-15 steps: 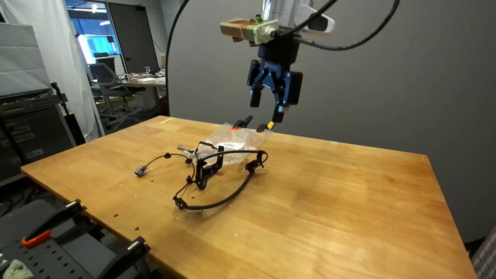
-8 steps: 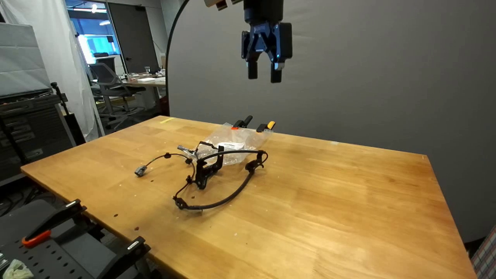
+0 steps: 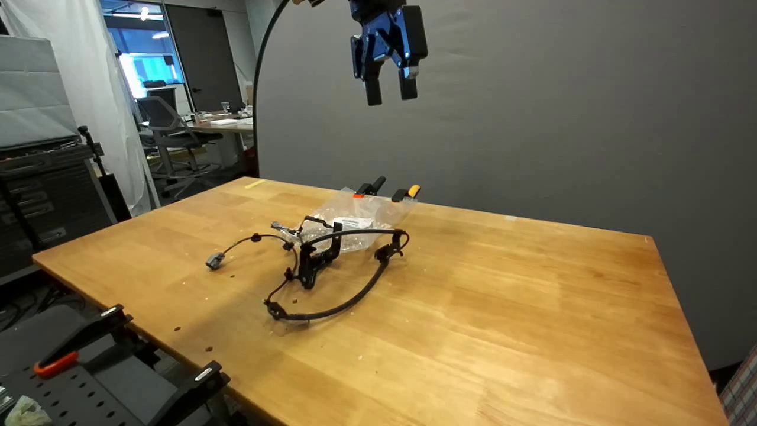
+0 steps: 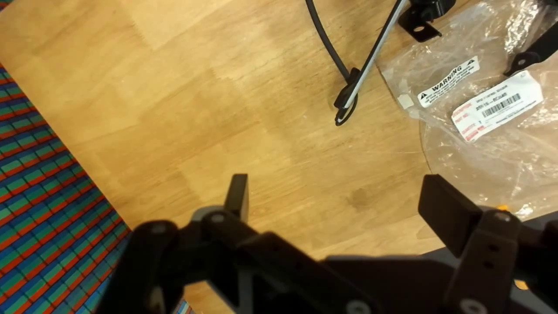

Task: Remove the cable from the clear plastic

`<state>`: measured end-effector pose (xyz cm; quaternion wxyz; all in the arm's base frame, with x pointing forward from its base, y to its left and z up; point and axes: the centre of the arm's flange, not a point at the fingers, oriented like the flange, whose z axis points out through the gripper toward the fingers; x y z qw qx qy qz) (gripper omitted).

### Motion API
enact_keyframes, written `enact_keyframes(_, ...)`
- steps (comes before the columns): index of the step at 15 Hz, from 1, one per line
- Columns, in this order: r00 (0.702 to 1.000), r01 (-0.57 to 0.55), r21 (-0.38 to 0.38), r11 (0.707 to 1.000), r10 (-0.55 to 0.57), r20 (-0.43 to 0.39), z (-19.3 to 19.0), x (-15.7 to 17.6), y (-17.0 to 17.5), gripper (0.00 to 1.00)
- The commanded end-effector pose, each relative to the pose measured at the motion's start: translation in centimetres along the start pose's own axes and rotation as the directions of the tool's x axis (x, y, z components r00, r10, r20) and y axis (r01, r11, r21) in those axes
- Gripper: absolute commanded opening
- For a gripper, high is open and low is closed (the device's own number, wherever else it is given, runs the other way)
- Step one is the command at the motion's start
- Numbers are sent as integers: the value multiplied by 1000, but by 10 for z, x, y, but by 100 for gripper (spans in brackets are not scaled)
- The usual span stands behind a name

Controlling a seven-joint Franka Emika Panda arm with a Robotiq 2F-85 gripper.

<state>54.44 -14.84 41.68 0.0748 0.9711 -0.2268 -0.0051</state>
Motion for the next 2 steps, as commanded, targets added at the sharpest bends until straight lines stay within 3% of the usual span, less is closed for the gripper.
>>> enact_keyframes(1,1000,-3,-1,1000,3,4,2,1,2,100)
enact_keyframes(2,1000,-5,-2,1000,5,6,3,1,2,100)
